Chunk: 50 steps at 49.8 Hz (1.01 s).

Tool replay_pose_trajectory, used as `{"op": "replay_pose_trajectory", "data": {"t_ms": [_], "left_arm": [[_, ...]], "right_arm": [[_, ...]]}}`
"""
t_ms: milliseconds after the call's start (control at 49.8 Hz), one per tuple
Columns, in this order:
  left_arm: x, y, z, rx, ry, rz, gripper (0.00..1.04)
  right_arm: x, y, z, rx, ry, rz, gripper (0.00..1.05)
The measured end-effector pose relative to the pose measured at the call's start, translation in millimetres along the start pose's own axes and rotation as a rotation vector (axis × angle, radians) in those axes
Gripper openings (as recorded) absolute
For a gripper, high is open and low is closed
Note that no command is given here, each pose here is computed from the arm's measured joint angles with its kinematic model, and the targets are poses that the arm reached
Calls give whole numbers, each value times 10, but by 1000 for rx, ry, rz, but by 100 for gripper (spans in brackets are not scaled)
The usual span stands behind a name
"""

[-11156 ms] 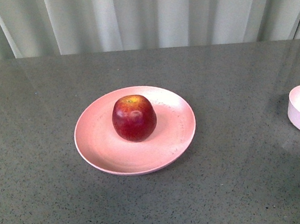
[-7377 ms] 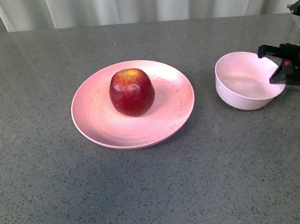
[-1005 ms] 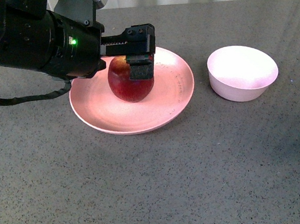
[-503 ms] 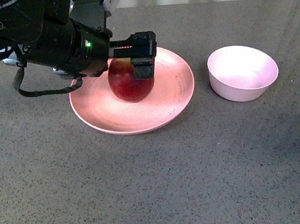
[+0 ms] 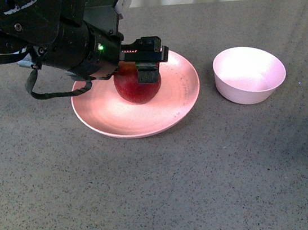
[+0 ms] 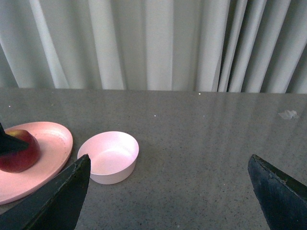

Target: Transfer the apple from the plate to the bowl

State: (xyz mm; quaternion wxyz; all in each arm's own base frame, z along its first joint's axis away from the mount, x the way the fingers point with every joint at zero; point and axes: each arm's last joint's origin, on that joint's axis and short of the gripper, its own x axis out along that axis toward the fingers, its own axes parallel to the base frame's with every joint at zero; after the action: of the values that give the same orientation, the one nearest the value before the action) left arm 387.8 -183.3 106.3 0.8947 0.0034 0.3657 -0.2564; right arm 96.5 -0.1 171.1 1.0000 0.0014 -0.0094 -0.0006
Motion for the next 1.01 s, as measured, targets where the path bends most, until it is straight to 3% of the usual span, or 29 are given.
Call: {"op": "replay_pose_trajectory", "data": {"t_ms": [241, 362, 543, 683, 1005], "left_arm": [[-91, -178, 266, 26, -63, -31, 74], [-134, -529, 522, 61, -114, -101, 74], [-113, -1057, 713, 106, -141, -196, 74], [12, -1298, 681, 125, -118, -235, 74], [336, -1425, 531, 129, -49, -231, 74]], "right_arm": [[0, 0, 0, 0, 0, 0, 96], [0, 0, 0, 0, 0, 0, 96], [0, 0, 0, 0, 0, 0, 96], [0, 0, 0, 0, 0, 0, 96], [0, 0, 0, 0, 0, 0, 96]]}}
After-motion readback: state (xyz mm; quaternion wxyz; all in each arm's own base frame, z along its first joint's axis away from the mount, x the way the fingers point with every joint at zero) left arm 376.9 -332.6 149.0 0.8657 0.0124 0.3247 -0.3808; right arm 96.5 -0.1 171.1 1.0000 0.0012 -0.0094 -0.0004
